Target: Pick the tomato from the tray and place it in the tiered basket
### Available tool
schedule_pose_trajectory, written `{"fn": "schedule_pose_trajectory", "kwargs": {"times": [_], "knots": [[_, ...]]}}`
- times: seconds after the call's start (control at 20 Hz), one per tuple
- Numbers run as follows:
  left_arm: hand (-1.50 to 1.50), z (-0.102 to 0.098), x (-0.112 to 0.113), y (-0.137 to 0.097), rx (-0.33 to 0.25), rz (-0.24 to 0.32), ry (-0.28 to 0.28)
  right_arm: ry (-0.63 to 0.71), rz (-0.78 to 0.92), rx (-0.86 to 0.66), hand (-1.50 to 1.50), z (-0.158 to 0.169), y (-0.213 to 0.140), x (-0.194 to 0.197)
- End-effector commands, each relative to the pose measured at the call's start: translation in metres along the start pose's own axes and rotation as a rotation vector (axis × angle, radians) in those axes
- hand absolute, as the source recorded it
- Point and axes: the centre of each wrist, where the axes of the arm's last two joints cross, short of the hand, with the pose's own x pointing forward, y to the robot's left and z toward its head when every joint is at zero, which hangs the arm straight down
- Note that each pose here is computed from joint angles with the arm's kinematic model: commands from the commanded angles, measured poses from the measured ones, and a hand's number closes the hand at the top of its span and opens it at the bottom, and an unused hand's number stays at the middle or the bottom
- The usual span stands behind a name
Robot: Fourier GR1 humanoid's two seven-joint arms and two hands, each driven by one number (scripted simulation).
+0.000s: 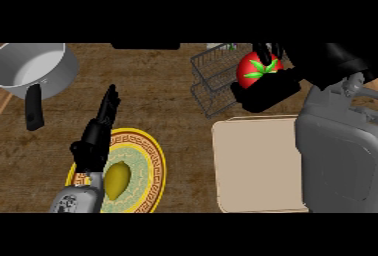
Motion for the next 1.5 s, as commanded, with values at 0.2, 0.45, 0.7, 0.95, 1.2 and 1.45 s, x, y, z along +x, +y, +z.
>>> {"fn": "schedule_pose_trajectory", "kwargs": {"times": [0.2,0.45,0.7,0.95,1.2,1.45], "knots": [[0.00,0.010,0.013,-0.014,0.007,0.013,0.007,0.042,0.070,-0.045,1.50,-0.051,0.018,0.000],[0.00,0.003,-0.008,-0.004,-0.001,-0.010,-0.010,0.048,0.125,-0.056,1.50,-0.076,0.003,-0.035],[0.00,-0.010,0.019,0.007,-0.031,0.010,-0.001,0.073,0.118,0.001,1.50,-0.096,0.052,-0.041],[0.00,-0.003,0.010,-0.016,-0.014,0.015,0.014,0.163,-0.178,0.052,-1.50,-0.111,0.043,-0.058],[0.00,-0.010,0.014,-0.006,0.004,0.010,0.003,0.147,-0.364,0.003,-1.50,-0.105,0.059,-0.083],[0.00,0.003,-0.003,0.009,0.002,-0.003,0.000,0.229,-0.549,-0.203,-1.50,-0.101,0.008,-0.121]]}}
